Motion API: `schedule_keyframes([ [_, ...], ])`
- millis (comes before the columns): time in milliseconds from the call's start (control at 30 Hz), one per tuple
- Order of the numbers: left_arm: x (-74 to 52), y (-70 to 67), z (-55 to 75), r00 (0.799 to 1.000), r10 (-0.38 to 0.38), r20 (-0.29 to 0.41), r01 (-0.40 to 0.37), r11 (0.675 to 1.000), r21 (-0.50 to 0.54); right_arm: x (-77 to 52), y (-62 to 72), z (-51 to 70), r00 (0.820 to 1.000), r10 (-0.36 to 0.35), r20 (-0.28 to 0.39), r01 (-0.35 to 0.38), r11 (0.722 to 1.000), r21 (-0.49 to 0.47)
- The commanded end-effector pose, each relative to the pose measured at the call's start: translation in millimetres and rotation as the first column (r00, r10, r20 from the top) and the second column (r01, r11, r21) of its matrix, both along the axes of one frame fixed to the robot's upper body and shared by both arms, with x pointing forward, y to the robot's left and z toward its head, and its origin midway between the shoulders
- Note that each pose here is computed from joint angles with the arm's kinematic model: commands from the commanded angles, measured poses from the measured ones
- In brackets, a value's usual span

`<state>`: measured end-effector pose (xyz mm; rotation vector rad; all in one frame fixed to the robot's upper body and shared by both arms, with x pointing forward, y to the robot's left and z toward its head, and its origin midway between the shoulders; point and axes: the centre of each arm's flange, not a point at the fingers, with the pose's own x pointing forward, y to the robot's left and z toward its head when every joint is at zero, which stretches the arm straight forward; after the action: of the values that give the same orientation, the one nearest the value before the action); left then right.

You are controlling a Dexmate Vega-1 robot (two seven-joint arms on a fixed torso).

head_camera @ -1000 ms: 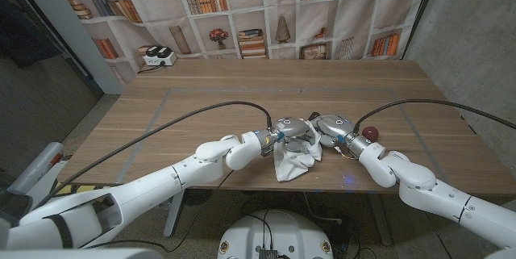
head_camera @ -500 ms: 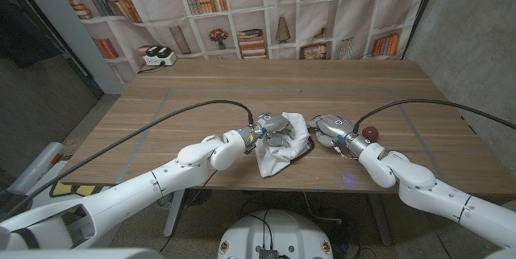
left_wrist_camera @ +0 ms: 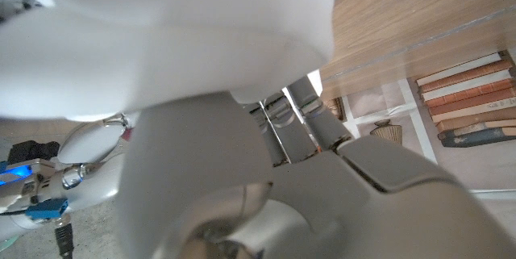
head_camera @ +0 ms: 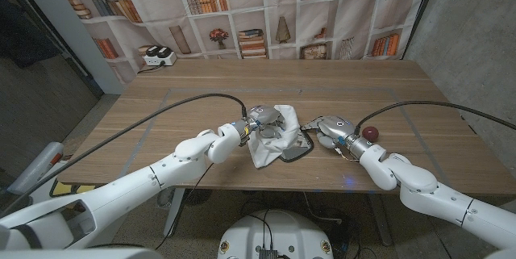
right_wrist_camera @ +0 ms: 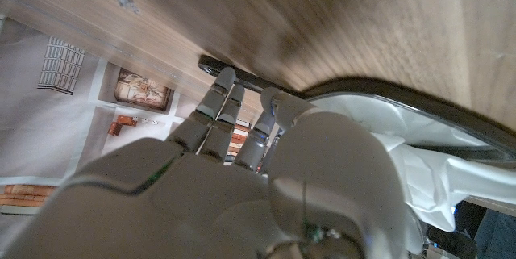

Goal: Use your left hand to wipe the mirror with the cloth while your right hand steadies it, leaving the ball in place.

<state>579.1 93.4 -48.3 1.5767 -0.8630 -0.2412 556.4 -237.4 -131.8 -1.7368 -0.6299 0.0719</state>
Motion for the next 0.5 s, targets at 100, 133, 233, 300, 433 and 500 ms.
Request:
schedule_keyframes([
  [100,7.8,-37.9,13.7,0.994,-0.103,0.036,0.102,0.994,0.047,-3.8,-1.6,2.1,1.0,0.004,0.009,-0.004,1.0,0.005],
  [133,6.1,-40.6,12.8,0.992,-0.117,0.043,0.114,0.992,0.055,-4.1,-1.2,2.3,1.0,0.008,0.013,-0.008,1.0,0.001],
  [233,0.7,-45.9,9.1,0.988,-0.147,0.046,0.144,0.987,0.066,-2.3,1.9,2.8,1.0,0.003,0.015,-0.003,1.0,0.014],
  [300,-3.0,-47.3,6.3,0.985,-0.167,0.038,0.164,0.984,0.068,-1.7,5.0,2.4,1.0,0.004,0.018,-0.004,1.0,0.013],
  [433,-11.3,-46.0,0.6,0.98,-0.198,0.026,0.196,0.978,0.072,0.1,9.2,2.1,1.0,-0.001,0.018,0.0,1.0,0.008],
  [500,-14.9,-43.1,-2.0,0.978,-0.205,0.019,0.203,0.976,0.076,0.7,10.5,2.1,1.0,-0.004,0.019,0.004,1.0,0.014],
])
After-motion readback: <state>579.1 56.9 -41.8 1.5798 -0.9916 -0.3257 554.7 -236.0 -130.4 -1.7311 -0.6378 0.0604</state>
